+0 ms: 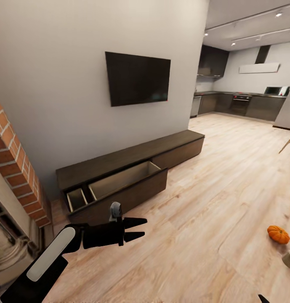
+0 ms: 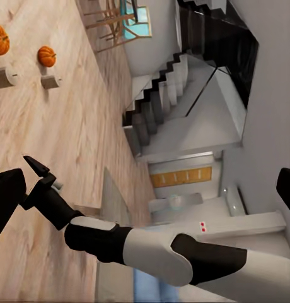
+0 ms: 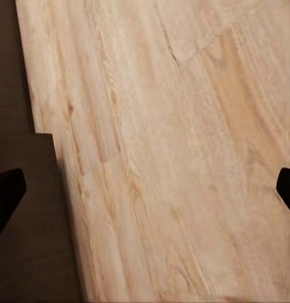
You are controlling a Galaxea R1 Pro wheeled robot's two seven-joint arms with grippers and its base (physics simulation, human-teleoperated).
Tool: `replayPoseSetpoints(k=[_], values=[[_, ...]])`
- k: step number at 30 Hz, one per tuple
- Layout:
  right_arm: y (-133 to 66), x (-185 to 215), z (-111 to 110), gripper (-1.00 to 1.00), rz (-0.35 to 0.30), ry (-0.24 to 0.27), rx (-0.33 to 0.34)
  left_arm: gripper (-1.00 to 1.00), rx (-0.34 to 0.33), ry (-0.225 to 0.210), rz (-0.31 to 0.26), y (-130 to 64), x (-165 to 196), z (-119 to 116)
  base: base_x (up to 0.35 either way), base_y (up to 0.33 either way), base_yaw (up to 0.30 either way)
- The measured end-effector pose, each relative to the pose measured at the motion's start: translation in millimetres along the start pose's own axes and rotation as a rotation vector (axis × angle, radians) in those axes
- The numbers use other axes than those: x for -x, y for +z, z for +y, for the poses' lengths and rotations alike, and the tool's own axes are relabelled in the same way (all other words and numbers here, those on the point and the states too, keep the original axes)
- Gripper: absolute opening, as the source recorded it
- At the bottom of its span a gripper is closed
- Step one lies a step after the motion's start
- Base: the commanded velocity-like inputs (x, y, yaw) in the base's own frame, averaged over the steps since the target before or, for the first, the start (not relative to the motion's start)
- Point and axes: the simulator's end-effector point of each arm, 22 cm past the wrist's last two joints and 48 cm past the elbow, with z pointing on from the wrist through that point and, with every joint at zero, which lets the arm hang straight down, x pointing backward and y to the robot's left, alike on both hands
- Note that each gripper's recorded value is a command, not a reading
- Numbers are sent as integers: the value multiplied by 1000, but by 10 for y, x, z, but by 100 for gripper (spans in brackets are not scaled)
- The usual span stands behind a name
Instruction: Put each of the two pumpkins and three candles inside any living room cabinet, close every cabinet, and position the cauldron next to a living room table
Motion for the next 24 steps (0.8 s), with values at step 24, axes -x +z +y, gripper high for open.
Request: replayPoseSetpoints(k=[24], values=[[-7,36,-51,100,-17,-22,-12,100,50,9,2,5,-1,186,111,25,-234]])
